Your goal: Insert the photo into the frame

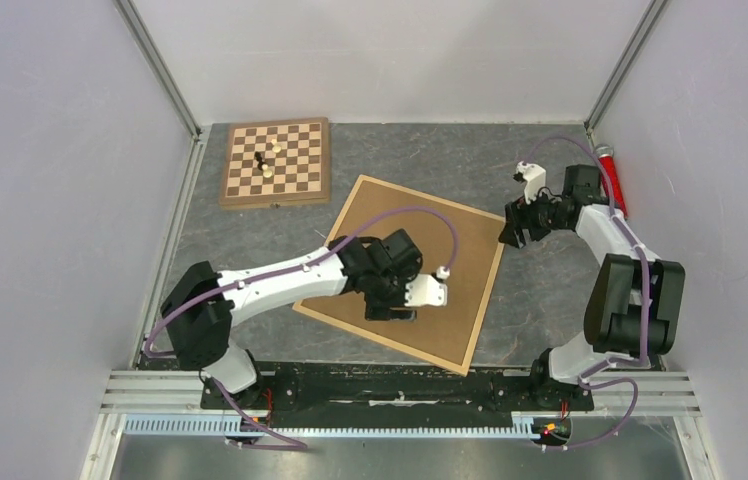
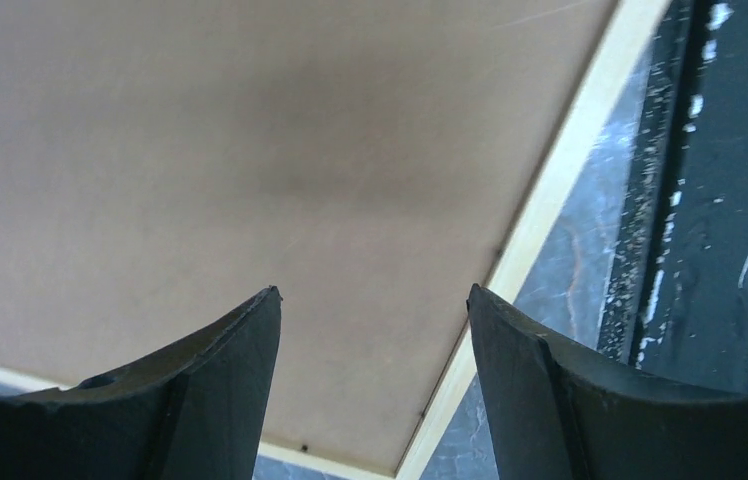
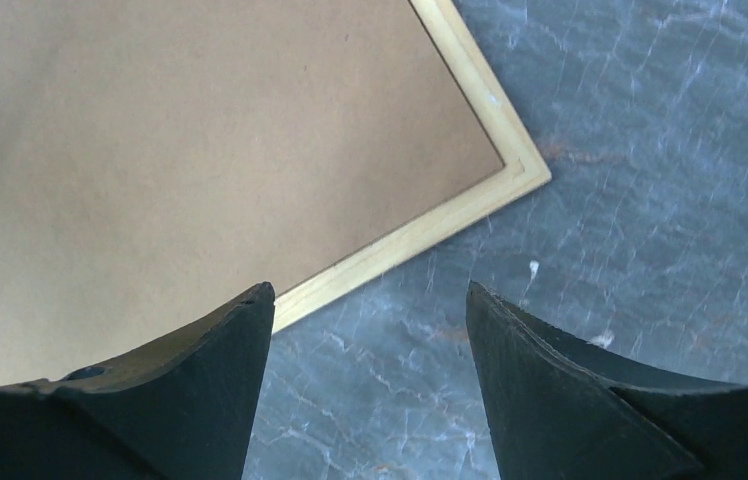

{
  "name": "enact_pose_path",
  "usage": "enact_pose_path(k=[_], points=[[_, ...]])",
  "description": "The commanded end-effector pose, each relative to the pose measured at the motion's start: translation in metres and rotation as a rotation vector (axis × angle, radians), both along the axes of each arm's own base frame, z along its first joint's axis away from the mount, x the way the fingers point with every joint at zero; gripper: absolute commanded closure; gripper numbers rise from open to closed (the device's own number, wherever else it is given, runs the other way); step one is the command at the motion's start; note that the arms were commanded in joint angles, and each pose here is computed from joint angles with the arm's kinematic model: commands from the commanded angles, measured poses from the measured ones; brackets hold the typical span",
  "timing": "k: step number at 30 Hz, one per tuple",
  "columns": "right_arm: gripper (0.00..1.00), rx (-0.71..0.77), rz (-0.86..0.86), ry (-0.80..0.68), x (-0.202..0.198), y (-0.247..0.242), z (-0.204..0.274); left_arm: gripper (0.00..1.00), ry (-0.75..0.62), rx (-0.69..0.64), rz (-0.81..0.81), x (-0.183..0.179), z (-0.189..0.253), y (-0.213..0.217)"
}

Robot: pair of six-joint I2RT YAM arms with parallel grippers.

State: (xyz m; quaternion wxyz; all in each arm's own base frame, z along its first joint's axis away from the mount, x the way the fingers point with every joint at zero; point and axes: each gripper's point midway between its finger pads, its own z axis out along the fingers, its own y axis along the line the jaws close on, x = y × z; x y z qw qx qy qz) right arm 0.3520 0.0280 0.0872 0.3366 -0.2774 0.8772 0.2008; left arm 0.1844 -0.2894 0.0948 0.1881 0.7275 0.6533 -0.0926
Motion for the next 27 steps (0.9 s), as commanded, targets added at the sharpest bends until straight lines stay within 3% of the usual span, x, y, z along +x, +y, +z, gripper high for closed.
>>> enact_pose_path(k=[1, 10, 18, 27], points=[[0.27, 0.002, -0.051, -0.033, -0.009, -0.011, 0.006, 0.25, -0.030, 0.018, -0.172, -0.022, -0.006, -0.025], [0.27, 0.021, -0.102, -0.005, -0.030, -0.031, -0.009, 0.25, -0.012, 0.029, -0.363, -0.073, -0.034, -0.062], [0.27, 0.058, -0.115, 0.010, -0.039, -0.040, -0.017, 0.29, -0.026, 0.054, -0.413, -0.092, -0.053, -0.076], [0.27, 0.093, -0.116, 0.019, -0.045, -0.043, -0.021, 0.43, -0.030, 0.079, -0.409, -0.098, -0.068, -0.080]])
